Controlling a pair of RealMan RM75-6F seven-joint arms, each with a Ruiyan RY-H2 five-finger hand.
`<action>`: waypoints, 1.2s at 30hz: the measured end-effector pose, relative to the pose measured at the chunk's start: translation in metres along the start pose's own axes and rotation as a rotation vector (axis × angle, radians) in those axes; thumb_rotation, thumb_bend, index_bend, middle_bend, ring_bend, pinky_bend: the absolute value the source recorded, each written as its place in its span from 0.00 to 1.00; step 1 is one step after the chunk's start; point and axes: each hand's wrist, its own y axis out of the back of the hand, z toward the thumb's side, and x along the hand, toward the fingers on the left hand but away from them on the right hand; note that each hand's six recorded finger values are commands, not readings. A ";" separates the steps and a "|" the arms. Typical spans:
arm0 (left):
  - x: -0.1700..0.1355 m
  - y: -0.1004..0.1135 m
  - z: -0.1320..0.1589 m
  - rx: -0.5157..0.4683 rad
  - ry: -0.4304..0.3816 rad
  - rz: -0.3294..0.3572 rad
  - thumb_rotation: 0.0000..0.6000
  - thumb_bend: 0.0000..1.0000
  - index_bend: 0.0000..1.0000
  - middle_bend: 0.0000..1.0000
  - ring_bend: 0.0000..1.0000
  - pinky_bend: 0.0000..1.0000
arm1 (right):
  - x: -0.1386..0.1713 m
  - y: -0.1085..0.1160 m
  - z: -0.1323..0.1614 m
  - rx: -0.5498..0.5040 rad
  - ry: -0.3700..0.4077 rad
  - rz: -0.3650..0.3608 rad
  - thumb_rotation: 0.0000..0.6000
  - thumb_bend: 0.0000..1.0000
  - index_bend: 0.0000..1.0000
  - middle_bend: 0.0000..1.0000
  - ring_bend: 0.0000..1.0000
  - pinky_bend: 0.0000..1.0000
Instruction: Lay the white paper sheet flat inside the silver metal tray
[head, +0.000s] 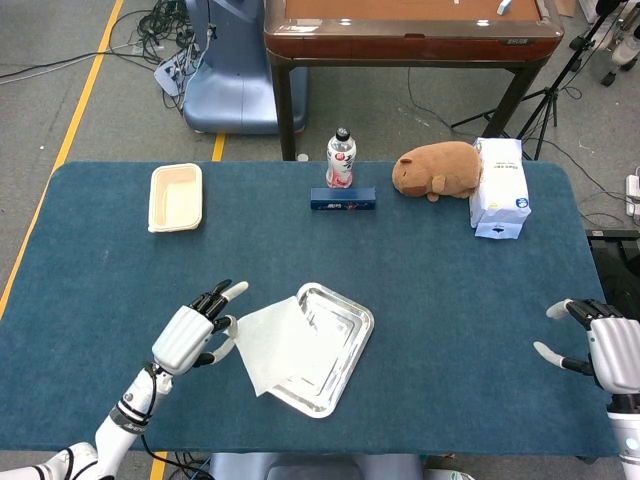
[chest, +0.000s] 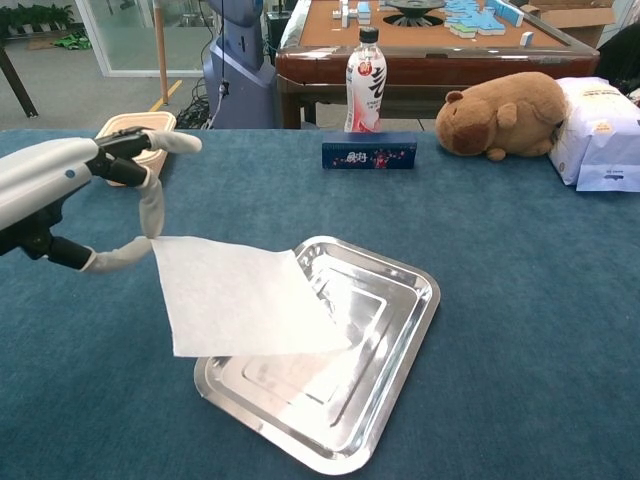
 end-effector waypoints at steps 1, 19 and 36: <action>-0.002 -0.002 0.001 0.008 -0.004 -0.003 1.00 0.44 0.69 0.11 0.00 0.22 | 0.000 0.000 0.000 0.000 0.000 -0.001 1.00 0.06 0.48 0.49 0.40 0.42; -0.004 -0.036 0.013 -0.002 -0.017 -0.073 1.00 0.44 0.69 0.11 0.00 0.22 | 0.001 0.008 -0.004 -0.009 -0.012 -0.024 1.00 0.06 0.48 0.49 0.40 0.42; 0.004 -0.057 0.018 0.035 -0.002 -0.132 1.00 0.44 0.69 0.11 0.00 0.22 | 0.002 0.015 -0.009 0.006 -0.029 -0.039 1.00 0.06 0.48 0.49 0.40 0.42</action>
